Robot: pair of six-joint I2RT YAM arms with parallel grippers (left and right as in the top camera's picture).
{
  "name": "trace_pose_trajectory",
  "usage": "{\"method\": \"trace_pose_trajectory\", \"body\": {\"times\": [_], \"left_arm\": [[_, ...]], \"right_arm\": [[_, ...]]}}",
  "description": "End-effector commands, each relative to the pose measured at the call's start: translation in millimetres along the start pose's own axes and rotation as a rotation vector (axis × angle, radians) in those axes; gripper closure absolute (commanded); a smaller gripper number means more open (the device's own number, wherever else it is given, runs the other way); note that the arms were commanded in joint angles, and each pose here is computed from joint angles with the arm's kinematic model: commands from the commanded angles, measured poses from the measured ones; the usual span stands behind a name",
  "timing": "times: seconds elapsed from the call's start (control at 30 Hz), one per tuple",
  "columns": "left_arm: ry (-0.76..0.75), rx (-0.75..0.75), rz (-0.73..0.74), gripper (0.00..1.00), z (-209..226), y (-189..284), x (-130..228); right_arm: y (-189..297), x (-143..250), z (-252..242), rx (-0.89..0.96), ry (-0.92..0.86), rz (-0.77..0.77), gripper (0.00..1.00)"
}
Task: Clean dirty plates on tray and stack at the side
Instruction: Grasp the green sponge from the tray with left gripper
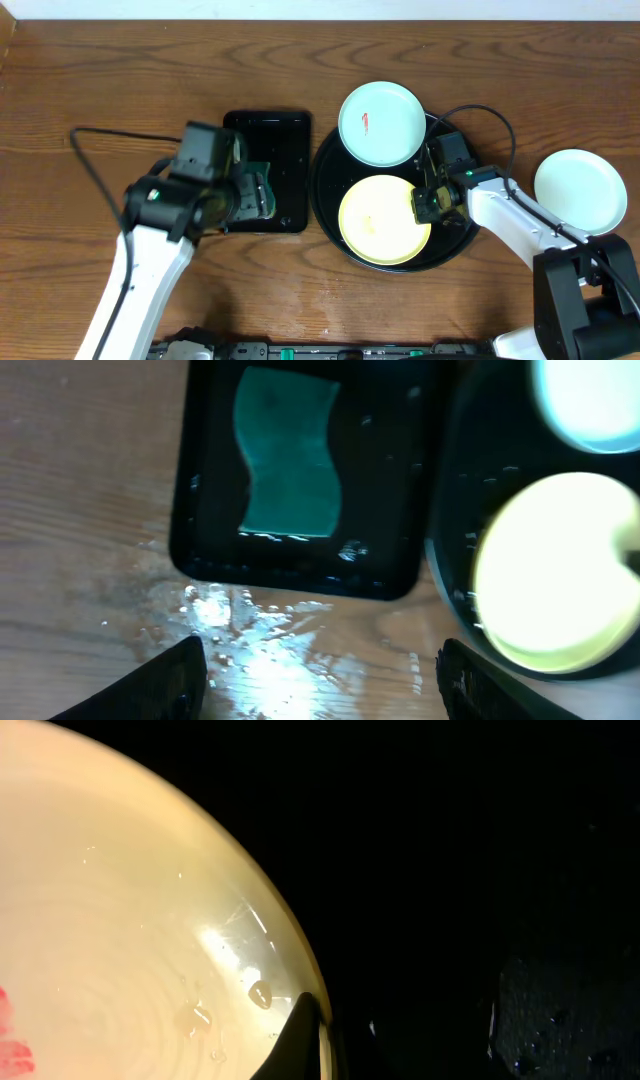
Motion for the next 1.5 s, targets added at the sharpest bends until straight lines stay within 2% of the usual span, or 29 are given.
{"method": "trace_pose_trajectory", "body": {"times": [0.0, 0.13, 0.3, 0.53, 0.63, 0.73, 0.77, 0.83, 0.87, 1.0, 1.03, 1.1, 1.2, 1.33, 1.47], "left_arm": [[-0.023, -0.115, 0.049, 0.26, 16.2, -25.0, -7.0], [-0.023, -0.138, 0.119, 0.26, 16.6, -63.0, -12.3], [-0.016, -0.157, 0.180, 0.32, 16.8, -113.2, -19.4], [0.164, -0.239, 0.256, 0.36, 39.6, -167.4, -14.1], [0.185, -0.209, 0.282, 0.44, 40.0, -189.1, -12.5], [0.135, -0.169, 0.303, 0.59, 35.1, -204.4, -10.3], [0.120, -0.159, 0.310, 0.67, 33.6, -207.3, -9.2], [0.098, -0.153, 0.317, 0.92, 33.2, -209.3, -8.0], [0.096, -0.153, 0.321, 0.93, 33.3, -208.9, -7.2], [0.087, -0.144, 0.296, 0.93, 30.7, -192.1, -17.4], [0.086, -0.140, 0.281, 0.88, 29.2, -185.7, -21.8], [0.085, -0.129, 0.243, 0.62, 25.6, -169.0, -31.9], [0.079, -0.113, 0.189, 0.44, 21.9, -144.7, -40.7], [0.077, -0.108, 0.176, 0.40, 20.0, -126.0, -38.9], [0.061, -0.118, 0.221, 0.40, 18.7, -134.2, -23.7]], "right_arm": [[-4.9, 0.0, -18.9, 0.095, -0.101, -0.010, 0.99], [-4.9, 0.1, -18.5, 0.094, -0.101, -0.010, 0.99], [-4.9, 0.0, -18.4, 0.094, -0.100, -0.010, 0.99], [-5.1, 0.5, -16.8, 0.085, -0.116, -0.007, 0.99], [-5.1, 0.5, -16.8, 0.085, -0.123, -0.008, 0.99], [-5.1, 0.5, -16.7, 0.085, -0.122, -0.008, 0.99], [-5.1, 0.6, -16.7, 0.085, -0.122, -0.007, 0.99], [-5.1, 0.9, -16.9, 0.085, -0.123, -0.006, 0.99], [-5.1, 1.0, -16.8, 0.086, -0.122, -0.006, 0.99], [-5.1, 1.2, -16.8, 0.085, -0.122, -0.005, 0.99], [-5.1, 1.2, -16.8, 0.085, -0.122, -0.005, 0.99], [-5.1, 1.3, -16.8, 0.085, -0.122, -0.005, 0.99], [-5.1, 1.5, -15.9, 0.079, -0.122, -0.002, 0.99], [-5.3, 1.9, -14.3, 0.070, -0.123, 0.000, 0.99], [-5.3, 1.9, -14.3, 0.069, -0.123, 0.001, 0.99]]}}
Point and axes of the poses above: each gripper's point midway between its finger pads, its own y axis back along the fingers, its own z axis along the line the jaws close on, x = y × z, the point moved 1 cm from there along y, back along the fingers, and after that the axes turned 7 degrees about -y, right-handed, at the moved point
